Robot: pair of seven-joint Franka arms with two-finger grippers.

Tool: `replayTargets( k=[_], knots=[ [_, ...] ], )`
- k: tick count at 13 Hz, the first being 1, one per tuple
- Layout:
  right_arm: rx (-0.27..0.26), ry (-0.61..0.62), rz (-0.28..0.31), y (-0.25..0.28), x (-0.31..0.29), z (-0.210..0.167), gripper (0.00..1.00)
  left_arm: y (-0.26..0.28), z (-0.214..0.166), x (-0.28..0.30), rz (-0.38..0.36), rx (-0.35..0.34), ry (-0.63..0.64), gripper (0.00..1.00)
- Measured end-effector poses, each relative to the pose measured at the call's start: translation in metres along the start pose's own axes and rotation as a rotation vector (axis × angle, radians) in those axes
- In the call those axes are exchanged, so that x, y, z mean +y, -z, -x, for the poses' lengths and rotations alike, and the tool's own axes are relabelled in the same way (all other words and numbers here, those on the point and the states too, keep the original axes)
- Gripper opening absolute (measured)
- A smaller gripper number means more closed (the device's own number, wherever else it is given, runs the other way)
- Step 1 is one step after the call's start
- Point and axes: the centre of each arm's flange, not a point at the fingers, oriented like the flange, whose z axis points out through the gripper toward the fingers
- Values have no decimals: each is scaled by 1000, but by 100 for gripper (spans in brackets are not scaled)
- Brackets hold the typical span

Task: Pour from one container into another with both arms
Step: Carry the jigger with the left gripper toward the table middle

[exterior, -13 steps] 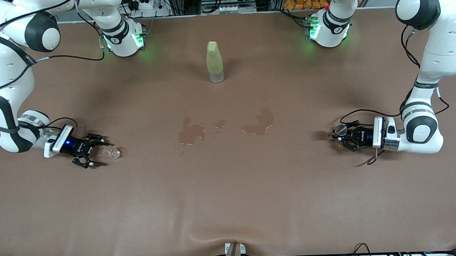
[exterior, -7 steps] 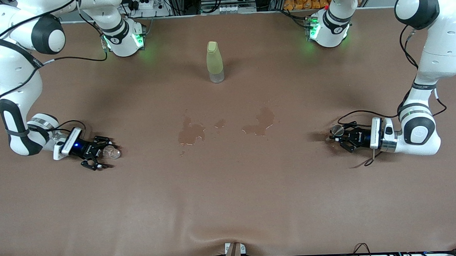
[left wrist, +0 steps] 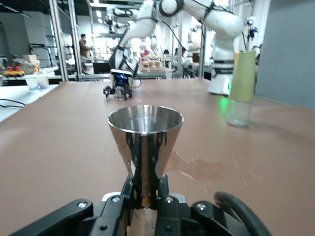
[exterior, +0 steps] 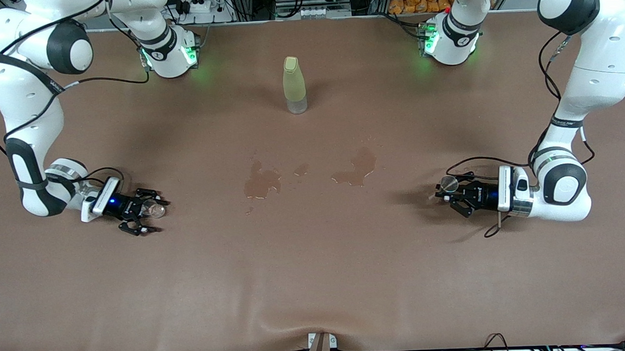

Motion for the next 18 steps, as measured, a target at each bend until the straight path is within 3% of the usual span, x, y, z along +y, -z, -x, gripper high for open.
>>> replayTargets(
  k=[3,5,8,12,14,18],
  knots=[
    [3,1,-2,-4,0,0,100,-39,-13,-19,-17,-11,-14,21],
    [3,1,-2,-5,0,0,93,-70,-24,-35,-38,-13,-28,21],
    [4,0,-3,-5,-1,0,56,-112,-35,-49,-86,3,-24,21],
    [7,-2,-2,-6,0,0,16,-157,-45,-58,-123,15,-13,21],
    [10,-18,-4,-6,1,-1,16,-180,-49,-60,-133,11,-8,21],
    [72,-36,-36,-11,16,-25,16,-211,-55,-63,-161,14,6,21]
  ],
)
